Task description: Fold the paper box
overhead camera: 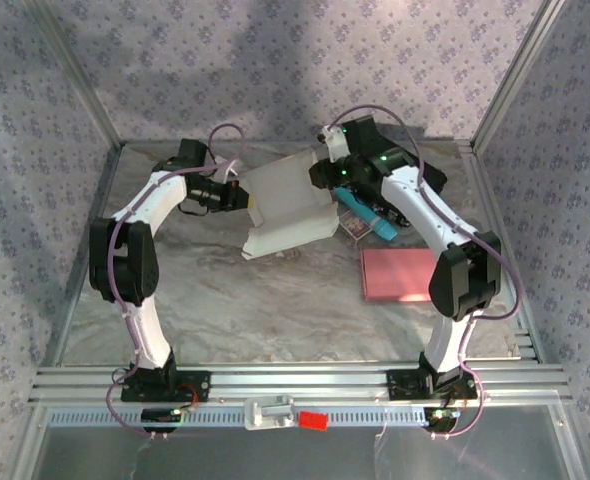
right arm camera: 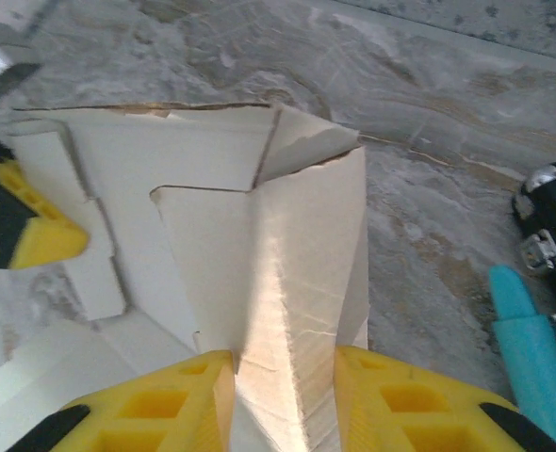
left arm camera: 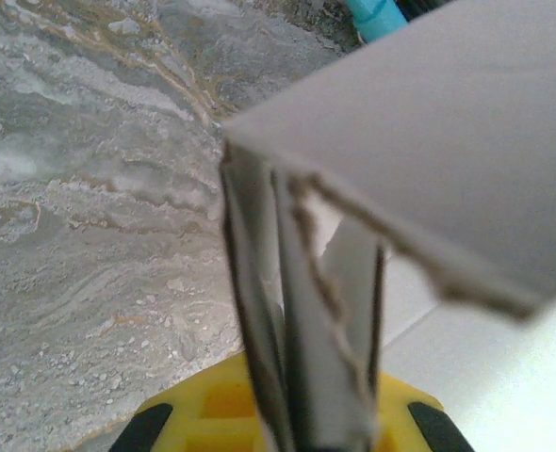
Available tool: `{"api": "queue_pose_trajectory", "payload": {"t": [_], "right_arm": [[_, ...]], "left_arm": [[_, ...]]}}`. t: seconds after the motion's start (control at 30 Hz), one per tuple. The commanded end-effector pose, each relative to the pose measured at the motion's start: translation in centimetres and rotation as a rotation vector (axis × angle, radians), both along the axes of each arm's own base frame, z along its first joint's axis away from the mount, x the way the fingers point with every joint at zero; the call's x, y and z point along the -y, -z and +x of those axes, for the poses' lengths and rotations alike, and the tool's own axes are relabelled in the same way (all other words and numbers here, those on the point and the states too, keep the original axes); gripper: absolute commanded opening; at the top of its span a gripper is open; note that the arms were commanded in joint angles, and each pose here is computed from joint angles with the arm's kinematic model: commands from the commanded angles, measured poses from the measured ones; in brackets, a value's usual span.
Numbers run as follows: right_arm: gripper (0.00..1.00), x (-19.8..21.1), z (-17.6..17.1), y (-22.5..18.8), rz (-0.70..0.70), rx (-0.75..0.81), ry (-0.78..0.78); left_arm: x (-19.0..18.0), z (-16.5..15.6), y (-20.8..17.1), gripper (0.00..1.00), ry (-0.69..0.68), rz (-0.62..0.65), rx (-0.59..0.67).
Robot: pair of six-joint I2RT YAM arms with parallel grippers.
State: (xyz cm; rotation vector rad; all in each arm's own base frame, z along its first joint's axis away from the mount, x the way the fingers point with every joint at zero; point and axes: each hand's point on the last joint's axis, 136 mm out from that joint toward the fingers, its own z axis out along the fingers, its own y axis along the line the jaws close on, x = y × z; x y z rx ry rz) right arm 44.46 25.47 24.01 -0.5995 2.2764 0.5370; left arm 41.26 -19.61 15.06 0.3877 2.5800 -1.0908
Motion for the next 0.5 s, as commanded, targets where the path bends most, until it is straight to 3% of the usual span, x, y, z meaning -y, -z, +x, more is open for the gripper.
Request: {"api": "queue_pose_trajectory", "payload": {"t": [0.0,0.47], "right_arm": [[0.35,0.95,0.76,1.63,-0.137,-0.004,0.075],[0.38,0.92,0.5,1.97,-0.13,-0.043,0.051]], "left_arm": [[1.16,-0.34,-2.06,0.0,0.054,-0.035,0.047],[1.21,-0.48,-2.2,0.0,0.054,-0.031,0.046]]}}
